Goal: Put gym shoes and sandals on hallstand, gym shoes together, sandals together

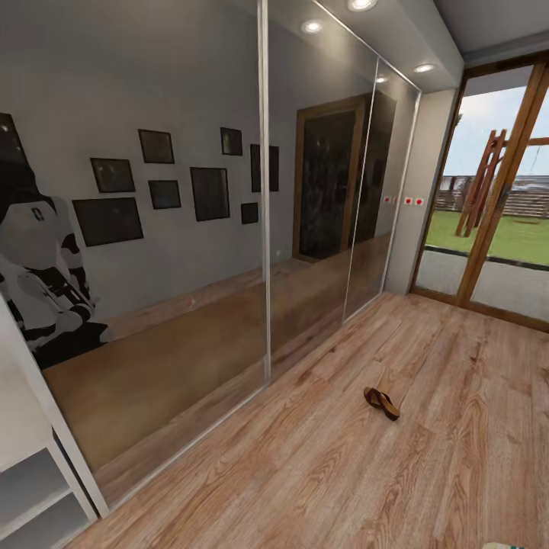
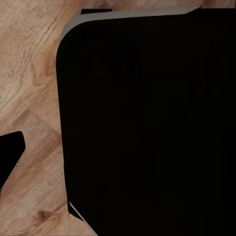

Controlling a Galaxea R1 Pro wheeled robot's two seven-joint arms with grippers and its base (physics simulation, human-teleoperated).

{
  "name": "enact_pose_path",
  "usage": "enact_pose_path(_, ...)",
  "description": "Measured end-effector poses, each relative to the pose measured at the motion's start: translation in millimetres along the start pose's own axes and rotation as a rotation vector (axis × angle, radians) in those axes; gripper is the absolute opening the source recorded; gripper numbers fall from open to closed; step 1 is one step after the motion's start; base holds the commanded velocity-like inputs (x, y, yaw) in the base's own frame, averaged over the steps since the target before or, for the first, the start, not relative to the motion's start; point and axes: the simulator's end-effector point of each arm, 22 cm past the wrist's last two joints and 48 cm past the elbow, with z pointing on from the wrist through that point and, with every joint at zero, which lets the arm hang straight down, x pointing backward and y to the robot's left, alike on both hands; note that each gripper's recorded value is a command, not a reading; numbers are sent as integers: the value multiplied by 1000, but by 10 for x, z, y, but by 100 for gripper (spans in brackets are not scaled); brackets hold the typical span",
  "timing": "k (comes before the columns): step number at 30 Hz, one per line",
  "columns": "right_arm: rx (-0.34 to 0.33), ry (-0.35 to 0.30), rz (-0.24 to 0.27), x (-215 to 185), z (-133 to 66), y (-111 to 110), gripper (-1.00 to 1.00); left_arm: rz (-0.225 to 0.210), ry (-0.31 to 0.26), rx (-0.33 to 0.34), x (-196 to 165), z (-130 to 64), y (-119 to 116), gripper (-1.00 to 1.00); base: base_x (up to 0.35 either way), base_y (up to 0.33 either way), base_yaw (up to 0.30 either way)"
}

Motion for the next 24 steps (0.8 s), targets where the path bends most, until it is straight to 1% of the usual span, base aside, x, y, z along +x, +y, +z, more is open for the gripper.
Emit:
enact_pose_path(7, 6, -4, 1, -16, 0, -13, 100, -2, -78, -4, -274, -7, 26, 100, 0, 0, 0)
enact_pose_path(11, 7, -27, 2, -127, -2, -17, 100, -2, -123, -1, -433, -19, -3, 100, 0, 0, 0)
enact_pose_path(13, 8, -39, 0, -181, -4, -26, 100, -3, -147, 11, -518, -28, -91, 100, 0, 0, 0)
enact_pose_path(17, 8, -61, -5, -289, -9, -31, 100, -1, -195, 21, -701, -52, -171, 100, 0, 0, 0)
enact_pose_path(21, 9, -84, -4, -396, -17, -47, 100, 1, -246, 20, -902, -83, -163, 100, 0, 0, 0)
enact_pose_path(22, 9, -149, -4, -708, -53, -46, 100, -1, -503, 20, -1536, -303, -159, 100, 0, 0, 0)
enact_pose_path(23, 8, -302, -8, -1426, -215, -35, 100, -3, -675, 19, -2243, -602, -153, 100, 0, 0, 0)
enact_pose_path(24, 7, -316, -7, -1485, -235, -30, 100, -5, -898, 19, -3098, -1161, -143, 100, 0, 0, 0)
